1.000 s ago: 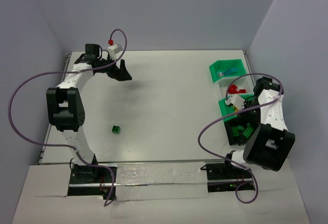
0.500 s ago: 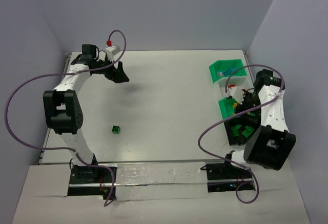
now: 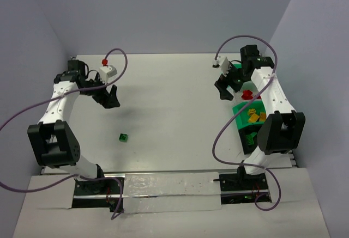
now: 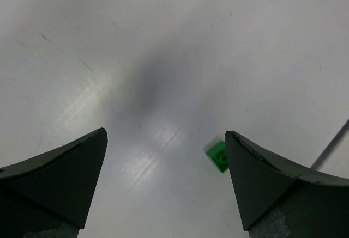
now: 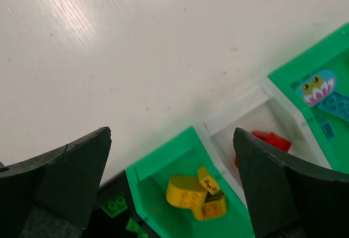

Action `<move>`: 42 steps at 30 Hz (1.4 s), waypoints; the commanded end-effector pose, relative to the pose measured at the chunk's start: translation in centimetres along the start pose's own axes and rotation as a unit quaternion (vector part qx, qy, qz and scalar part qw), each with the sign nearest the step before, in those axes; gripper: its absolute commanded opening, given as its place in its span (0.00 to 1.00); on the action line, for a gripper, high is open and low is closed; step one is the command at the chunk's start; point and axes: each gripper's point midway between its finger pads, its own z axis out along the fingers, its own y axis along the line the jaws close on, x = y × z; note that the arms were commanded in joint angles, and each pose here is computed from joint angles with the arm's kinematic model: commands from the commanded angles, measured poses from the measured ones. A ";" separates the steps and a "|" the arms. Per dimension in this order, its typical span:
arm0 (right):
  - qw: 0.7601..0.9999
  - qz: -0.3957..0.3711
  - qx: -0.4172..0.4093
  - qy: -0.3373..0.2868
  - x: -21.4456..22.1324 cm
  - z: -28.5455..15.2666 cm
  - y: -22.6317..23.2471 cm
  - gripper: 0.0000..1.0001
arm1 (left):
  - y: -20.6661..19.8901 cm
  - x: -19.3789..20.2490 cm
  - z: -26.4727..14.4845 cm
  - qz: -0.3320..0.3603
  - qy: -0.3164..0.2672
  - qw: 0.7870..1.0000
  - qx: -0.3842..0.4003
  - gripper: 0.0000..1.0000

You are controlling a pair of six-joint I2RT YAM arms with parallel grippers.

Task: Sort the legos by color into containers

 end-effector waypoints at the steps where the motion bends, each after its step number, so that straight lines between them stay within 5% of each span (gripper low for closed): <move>1: 0.997 0.019 0.007 -0.070 -4.2 1.3 -1.2 1.00 | -3.1 5.2 -2.6 0.035 0.079 0.996 -0.020 0.99; 8: 0.996 0.026 -0.013 -0.079 -5.0 3.0 -1.4 1.00 | -7.5 8.7 -3.2 0.259 0.034 0.965 -0.008 0.99; 11: 0.997 0.020 -0.020 -0.074 -5.1 3.4 -1.2 1.00 | -8.5 9.7 -2.1 0.302 0.024 0.953 0.031 0.99; 29: 0.997 0.035 0.006 -0.062 -3.5 1.7 1.2 1.00 | -6.9 12.9 4.5 0.396 0.077 0.901 0.161 0.86; 42: 0.995 0.060 0.029 -0.077 -3.9 1.5 0.9 1.00 | -6.6 14.1 5.8 0.404 0.104 0.890 0.185 0.76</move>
